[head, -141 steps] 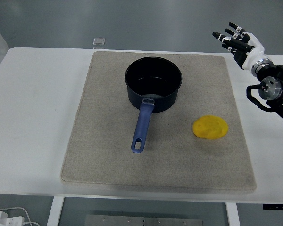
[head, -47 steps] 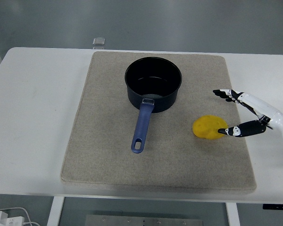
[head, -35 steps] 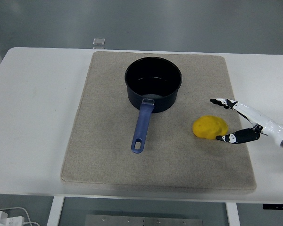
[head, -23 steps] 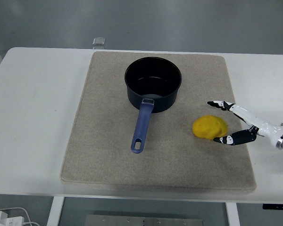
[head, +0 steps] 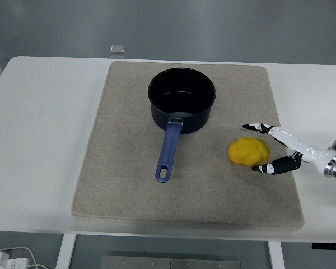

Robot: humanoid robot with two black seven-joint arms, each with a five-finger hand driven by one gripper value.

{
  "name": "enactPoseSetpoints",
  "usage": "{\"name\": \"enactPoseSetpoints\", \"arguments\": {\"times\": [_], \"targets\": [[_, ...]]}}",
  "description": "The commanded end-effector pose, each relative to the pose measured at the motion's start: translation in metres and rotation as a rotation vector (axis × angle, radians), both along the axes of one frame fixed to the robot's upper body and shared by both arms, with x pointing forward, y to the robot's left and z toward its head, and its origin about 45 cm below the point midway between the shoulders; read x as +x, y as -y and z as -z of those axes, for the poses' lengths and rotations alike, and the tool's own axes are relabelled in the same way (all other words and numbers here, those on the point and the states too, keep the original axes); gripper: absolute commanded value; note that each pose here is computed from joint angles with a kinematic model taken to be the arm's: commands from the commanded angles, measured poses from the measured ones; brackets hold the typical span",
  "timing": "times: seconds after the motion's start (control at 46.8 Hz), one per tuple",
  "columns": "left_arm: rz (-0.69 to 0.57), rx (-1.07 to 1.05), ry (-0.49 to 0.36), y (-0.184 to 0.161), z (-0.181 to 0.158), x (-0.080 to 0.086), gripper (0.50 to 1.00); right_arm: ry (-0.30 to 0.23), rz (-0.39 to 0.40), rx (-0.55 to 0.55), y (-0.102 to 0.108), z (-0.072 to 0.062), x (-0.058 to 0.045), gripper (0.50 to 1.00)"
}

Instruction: Put the potato in the blue pot

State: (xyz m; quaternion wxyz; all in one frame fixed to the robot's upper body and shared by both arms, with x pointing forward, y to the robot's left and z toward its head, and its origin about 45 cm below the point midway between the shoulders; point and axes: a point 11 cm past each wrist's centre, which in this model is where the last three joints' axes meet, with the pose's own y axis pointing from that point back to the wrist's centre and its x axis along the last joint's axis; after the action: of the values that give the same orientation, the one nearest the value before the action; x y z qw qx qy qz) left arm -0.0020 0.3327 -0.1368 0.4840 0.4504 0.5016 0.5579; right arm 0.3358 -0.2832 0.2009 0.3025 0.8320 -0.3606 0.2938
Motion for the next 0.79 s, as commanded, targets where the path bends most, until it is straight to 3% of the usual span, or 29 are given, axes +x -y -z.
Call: {"name": "enactPoseSetpoints", "arguments": {"times": [0.0, 0.769], "targets": [[0.000, 0.000, 0.000, 0.0000, 0.0000, 0.0000, 1.000, 0.003, 0.006, 0.001, 0.0009, -0.0005, 0.0015, 0.500], [0.000, 0.000, 0.000, 0.0000, 0.0000, 0.0000, 1.000, -0.003, 0.005, 0.015, -0.0039, 0.0005, 0.0020, 0.500]]}}
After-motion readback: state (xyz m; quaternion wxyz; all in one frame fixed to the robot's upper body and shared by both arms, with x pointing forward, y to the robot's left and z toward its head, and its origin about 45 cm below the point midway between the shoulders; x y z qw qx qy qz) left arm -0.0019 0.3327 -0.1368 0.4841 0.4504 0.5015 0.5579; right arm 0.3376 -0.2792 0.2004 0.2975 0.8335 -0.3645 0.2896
